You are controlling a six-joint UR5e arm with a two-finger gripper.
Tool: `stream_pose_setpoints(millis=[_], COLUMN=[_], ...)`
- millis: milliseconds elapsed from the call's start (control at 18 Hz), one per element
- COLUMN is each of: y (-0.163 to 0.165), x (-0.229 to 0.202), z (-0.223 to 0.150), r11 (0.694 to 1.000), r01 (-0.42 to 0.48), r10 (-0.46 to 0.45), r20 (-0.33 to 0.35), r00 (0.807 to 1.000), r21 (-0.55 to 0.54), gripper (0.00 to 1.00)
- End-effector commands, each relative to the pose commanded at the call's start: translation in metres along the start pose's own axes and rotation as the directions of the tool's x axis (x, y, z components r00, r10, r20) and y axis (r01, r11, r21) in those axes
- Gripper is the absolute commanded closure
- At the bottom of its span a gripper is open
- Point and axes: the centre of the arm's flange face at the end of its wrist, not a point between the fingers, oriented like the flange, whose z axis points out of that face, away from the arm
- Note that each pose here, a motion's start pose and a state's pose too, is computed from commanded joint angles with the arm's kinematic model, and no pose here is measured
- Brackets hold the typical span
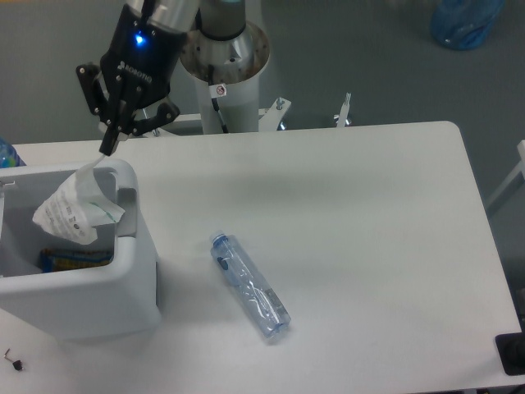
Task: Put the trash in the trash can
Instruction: 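Lower the bag into the bin and open the gripper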
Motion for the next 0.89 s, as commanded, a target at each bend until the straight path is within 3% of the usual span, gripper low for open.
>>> stream_pose_setpoints(millis=[778,889], y=[0.003,0.0], x=[0.03,0.028], z=[0.036,0.037], r11=[0.998,0.997], r01=[-0.058,-0.064], r10=[0.056,0.062], r20=[-0.051,-0.051], r00=[0.997,0.997], r21=[-0.033,-0.031], gripper=[0.98,0.55])
